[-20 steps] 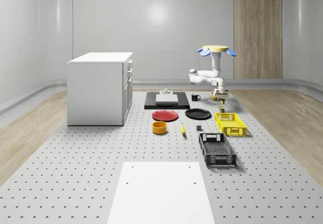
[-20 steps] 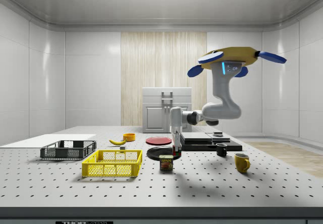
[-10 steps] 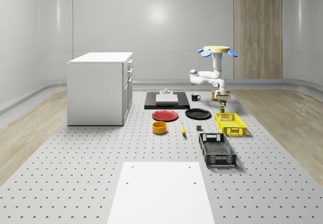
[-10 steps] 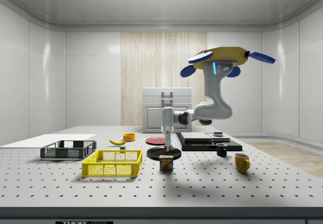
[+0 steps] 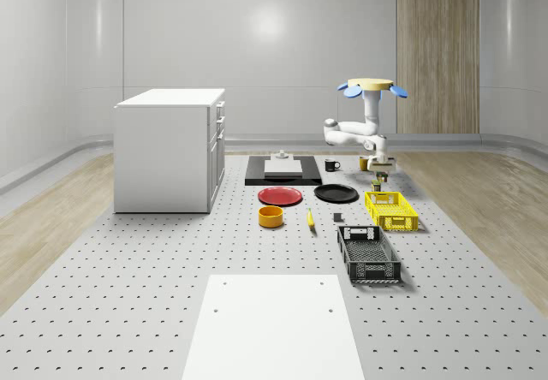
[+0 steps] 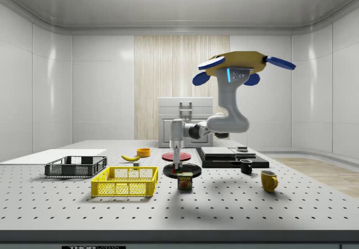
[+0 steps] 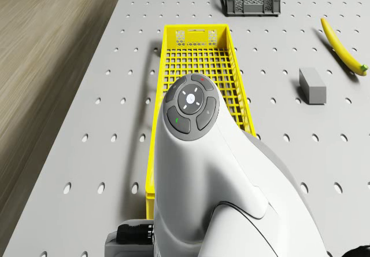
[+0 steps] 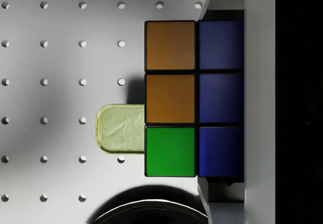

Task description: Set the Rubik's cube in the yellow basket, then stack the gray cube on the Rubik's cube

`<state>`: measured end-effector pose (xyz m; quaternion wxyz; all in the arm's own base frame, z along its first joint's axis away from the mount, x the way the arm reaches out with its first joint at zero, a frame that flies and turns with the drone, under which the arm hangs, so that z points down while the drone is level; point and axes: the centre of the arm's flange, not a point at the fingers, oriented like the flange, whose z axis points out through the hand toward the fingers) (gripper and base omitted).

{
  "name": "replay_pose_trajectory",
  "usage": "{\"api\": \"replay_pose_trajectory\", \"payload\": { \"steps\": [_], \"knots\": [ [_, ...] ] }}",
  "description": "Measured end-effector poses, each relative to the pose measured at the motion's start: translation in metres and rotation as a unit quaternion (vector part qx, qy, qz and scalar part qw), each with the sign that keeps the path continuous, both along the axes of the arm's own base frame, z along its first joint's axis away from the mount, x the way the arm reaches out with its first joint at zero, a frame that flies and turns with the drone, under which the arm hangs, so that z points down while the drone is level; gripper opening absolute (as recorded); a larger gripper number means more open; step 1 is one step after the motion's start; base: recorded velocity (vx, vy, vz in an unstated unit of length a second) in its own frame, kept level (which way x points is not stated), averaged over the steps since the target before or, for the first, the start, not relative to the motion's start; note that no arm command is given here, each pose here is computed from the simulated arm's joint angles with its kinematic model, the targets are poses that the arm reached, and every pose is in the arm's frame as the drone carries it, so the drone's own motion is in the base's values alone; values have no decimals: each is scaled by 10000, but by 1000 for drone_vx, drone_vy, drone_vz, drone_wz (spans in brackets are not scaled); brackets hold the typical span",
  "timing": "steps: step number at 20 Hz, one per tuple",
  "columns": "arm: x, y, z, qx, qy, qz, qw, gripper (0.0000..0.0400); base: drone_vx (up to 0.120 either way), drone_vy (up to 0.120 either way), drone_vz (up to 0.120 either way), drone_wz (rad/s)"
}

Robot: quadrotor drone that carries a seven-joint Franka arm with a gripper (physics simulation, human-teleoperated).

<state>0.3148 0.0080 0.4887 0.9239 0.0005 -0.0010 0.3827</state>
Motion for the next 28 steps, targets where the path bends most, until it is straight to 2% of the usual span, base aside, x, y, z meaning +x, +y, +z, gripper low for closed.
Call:
{"api": "replay_pose_trajectory", "payload": {
  "steps": [19, 28],
  "knots": [
    [0, 0, 0, 0, 0, 0, 10000, 325, 120, -8, 0, 0],
    [0, 0, 0, 0, 0, 0, 10000, 325, 120, 0, -40, 0]
  ]
}}
